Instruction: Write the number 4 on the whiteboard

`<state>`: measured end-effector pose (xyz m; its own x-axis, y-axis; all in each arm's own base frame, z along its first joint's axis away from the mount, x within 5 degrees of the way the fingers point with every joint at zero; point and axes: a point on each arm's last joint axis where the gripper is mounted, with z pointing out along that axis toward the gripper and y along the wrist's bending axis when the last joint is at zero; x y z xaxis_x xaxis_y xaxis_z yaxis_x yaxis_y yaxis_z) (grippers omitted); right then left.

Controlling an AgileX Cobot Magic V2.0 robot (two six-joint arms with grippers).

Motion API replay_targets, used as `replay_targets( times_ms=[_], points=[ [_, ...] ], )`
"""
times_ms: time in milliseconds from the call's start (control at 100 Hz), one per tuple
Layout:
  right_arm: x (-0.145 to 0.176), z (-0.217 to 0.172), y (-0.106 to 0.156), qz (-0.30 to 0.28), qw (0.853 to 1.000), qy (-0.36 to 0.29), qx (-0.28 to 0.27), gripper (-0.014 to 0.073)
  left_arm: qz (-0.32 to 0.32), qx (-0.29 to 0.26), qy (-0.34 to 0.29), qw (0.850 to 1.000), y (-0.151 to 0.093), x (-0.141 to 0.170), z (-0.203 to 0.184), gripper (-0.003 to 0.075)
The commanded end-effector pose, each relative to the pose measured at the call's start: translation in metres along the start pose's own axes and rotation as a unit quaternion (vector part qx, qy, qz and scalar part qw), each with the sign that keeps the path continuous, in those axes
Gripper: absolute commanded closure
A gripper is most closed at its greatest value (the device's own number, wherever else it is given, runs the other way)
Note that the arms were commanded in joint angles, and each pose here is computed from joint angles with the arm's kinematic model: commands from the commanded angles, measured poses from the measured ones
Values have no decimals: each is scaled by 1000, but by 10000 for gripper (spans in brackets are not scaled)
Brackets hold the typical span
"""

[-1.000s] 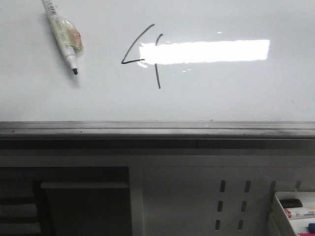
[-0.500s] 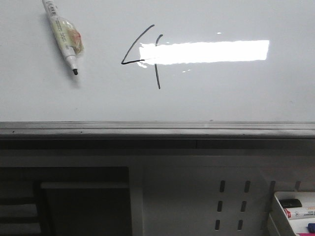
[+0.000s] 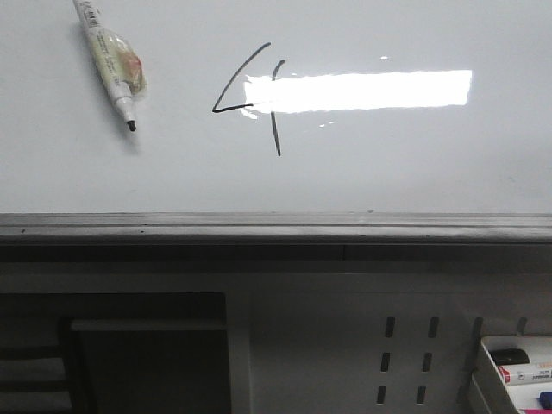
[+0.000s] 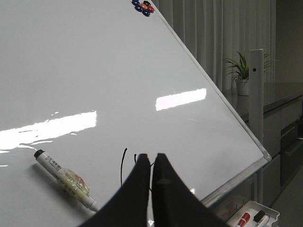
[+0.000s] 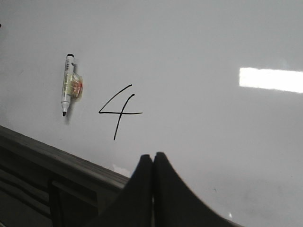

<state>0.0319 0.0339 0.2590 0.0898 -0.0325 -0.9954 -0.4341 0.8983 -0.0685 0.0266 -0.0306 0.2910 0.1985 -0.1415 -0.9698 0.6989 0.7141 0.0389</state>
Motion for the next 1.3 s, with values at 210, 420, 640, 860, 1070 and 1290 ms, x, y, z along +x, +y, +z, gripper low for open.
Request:
replay_targets(
  times_ms=[210,420,640,860,1070,1290],
  points=[
    [-11,-2,-4,4,999,-29,22,661,-9,-21,-29,999,4,-12,0,741],
    [-11,-2,-4,4,999,-29,22,661,-9,-21,-29,999,4,-12,0,741],
    [-11,-2,-4,4,999,-29,22,661,-4,-22,-28,999,4,-11,1,741],
    [-11,-2,-4,4,999,-29,22,661,35,-94,4,995,12,10,3,741],
    [-11,-2,-4,4,999,-29,22,661,70,-235,3,969,28,35,-2,741],
    [-11,-2,-4,4,999,-29,22,661,125,-300,42,945,34,62,-11,741]
  ],
)
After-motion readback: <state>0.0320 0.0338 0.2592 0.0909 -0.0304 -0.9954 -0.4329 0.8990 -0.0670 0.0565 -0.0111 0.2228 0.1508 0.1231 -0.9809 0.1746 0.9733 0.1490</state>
